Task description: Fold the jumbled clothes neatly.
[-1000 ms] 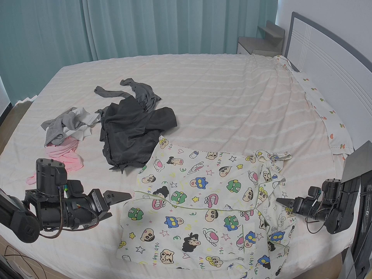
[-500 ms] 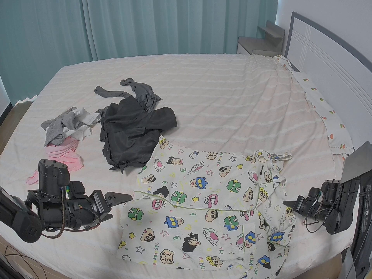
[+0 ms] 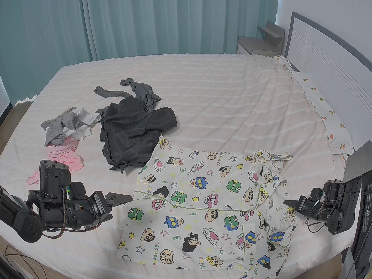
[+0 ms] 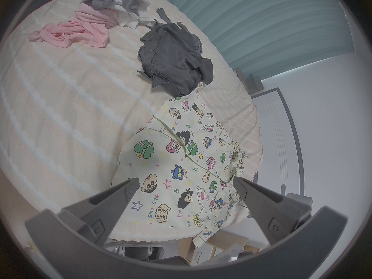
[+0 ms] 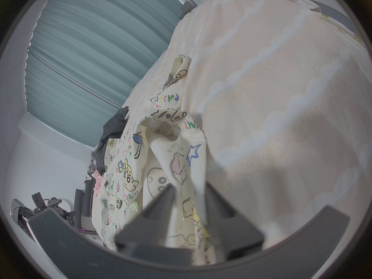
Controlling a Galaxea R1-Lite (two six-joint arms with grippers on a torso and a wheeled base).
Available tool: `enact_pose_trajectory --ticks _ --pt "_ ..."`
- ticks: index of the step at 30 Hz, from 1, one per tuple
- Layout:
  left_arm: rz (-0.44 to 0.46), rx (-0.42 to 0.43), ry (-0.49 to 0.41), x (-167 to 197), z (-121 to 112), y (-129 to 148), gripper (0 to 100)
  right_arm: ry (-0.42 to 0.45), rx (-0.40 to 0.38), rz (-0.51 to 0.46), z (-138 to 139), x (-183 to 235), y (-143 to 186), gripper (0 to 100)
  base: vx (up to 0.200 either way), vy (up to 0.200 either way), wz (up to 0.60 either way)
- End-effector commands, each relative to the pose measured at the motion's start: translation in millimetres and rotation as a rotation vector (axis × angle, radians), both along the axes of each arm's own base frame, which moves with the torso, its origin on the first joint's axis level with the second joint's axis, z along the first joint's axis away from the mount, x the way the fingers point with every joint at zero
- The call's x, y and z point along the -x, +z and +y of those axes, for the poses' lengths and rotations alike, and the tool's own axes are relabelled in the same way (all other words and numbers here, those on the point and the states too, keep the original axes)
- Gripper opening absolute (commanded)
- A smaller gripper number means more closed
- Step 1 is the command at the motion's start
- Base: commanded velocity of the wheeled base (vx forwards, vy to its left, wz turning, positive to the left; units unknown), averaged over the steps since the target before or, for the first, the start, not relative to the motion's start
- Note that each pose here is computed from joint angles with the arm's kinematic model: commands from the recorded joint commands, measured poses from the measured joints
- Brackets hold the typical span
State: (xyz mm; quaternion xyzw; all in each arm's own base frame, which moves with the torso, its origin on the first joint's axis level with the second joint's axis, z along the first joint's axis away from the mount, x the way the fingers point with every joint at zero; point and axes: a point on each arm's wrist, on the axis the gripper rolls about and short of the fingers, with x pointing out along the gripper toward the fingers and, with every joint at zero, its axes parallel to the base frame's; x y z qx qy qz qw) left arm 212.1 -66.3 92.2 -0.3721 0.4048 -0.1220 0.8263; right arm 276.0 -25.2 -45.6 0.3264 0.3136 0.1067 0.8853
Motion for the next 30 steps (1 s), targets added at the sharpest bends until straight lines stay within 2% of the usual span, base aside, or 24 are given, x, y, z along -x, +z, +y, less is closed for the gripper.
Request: enact_pose_trajectory --ticks 1,8,11,16,20,21,24,30 --pt "0.004 -0.001 0.000 -0.4 -0.2 -0.9 100 -0.002 -0.012 -0.015 0.7 0.5 5.1 100 0.000 0.000 0.00" --pt "0.005 -0.001 -0.002 0.0 -0.4 -1.2 100 -0.096 -0.172 0.033 1.3 -4.7 10.8 100 0.000 0.000 0.00" --pt "0.005 -0.001 -0.002 0.0 -0.4 -1.2 100 -0.126 -0.209 0.044 1.0 -6.0 12.4 100 0.000 0.000 0.00" --pt "0.014 -0.004 -0.003 -0.7 -0.9 -3.3 100 -0.167 -0.249 0.068 1.2 -4.8 13.2 100 0.000 0.000 0.00" --pt "0.018 -0.006 -0.002 -1.1 -1.0 -4.3 100 -0.196 -0.228 0.070 3.8 -4.6 12.3 100 0.000 0.000 0.00" --pt "0.018 -0.006 -0.002 -1.1 -1.0 -4.3 100 -0.196 -0.228 0.070 3.8 -4.6 12.3 0 0.000 0.000 0.00" --pt "0.020 -0.007 -0.002 -1.2 -1.1 -4.7 100 -0.220 -0.201 0.087 6.0 -0.7 9.7 0 0.000 0.000 0.00" --pt "0.022 -0.006 -0.001 -1.3 -1.1 -5.0 100 -0.202 -0.167 0.097 6.9 4.2 7.6 0 0.000 0.000 0.00"
